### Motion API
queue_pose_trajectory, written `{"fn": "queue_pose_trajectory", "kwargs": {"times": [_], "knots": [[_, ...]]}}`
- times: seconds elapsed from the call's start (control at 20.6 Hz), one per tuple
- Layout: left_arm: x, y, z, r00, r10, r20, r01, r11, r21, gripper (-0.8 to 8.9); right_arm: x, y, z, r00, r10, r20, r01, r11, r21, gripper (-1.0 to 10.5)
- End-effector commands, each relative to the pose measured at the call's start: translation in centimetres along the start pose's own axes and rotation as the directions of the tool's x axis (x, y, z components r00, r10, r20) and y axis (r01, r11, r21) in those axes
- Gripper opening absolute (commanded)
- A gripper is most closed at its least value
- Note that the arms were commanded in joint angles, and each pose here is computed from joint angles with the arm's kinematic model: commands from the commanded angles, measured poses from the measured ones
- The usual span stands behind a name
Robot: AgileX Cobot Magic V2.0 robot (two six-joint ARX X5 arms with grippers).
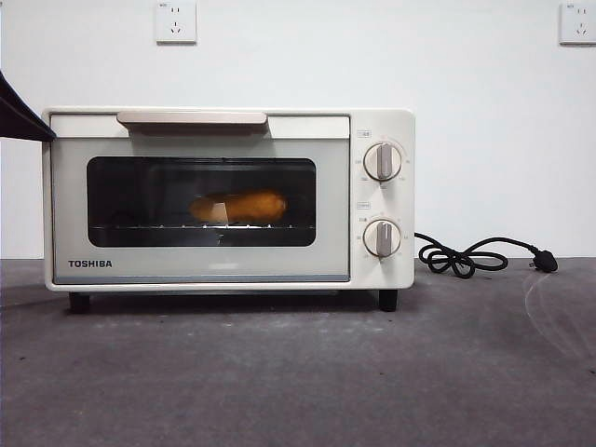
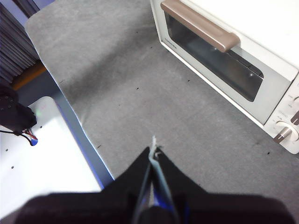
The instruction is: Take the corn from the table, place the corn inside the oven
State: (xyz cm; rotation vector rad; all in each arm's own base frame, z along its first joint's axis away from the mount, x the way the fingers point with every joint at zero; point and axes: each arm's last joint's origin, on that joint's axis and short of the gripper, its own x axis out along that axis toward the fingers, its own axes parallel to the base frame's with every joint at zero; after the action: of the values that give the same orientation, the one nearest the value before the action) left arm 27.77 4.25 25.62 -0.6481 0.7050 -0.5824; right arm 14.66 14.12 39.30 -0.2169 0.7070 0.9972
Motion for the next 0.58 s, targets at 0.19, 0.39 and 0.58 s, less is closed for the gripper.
{"fn": "queue_pose_trajectory", "kwargs": {"times": [0.19, 0.39, 0.58], "knots": [[-0.2, -0.3, 0.8, 0.999, -0.008, 0.048, 0.007, 1.0, 0.024, -0.08, 0.2, 0.0, 0.0, 1.0, 0.002, -0.002, -0.002, 1.0, 0.009, -0.1], [-0.3, -0.4, 0.2, 1.0, 0.002, 0.01, -0.002, 1.0, -0.021, -0.08, 0.2, 0.0, 0.0, 1.0, 0.002, -0.002, -0.002, 1.0, 0.009, -0.1], [-1.2, -1.5, -0.5, 1.0, -0.009, -0.02, 0.009, 1.0, 0.01, -0.08, 0.2, 0.0, 0.0, 1.0, 0.002, -0.001, -0.002, 1.0, 0.008, -0.1]]}}
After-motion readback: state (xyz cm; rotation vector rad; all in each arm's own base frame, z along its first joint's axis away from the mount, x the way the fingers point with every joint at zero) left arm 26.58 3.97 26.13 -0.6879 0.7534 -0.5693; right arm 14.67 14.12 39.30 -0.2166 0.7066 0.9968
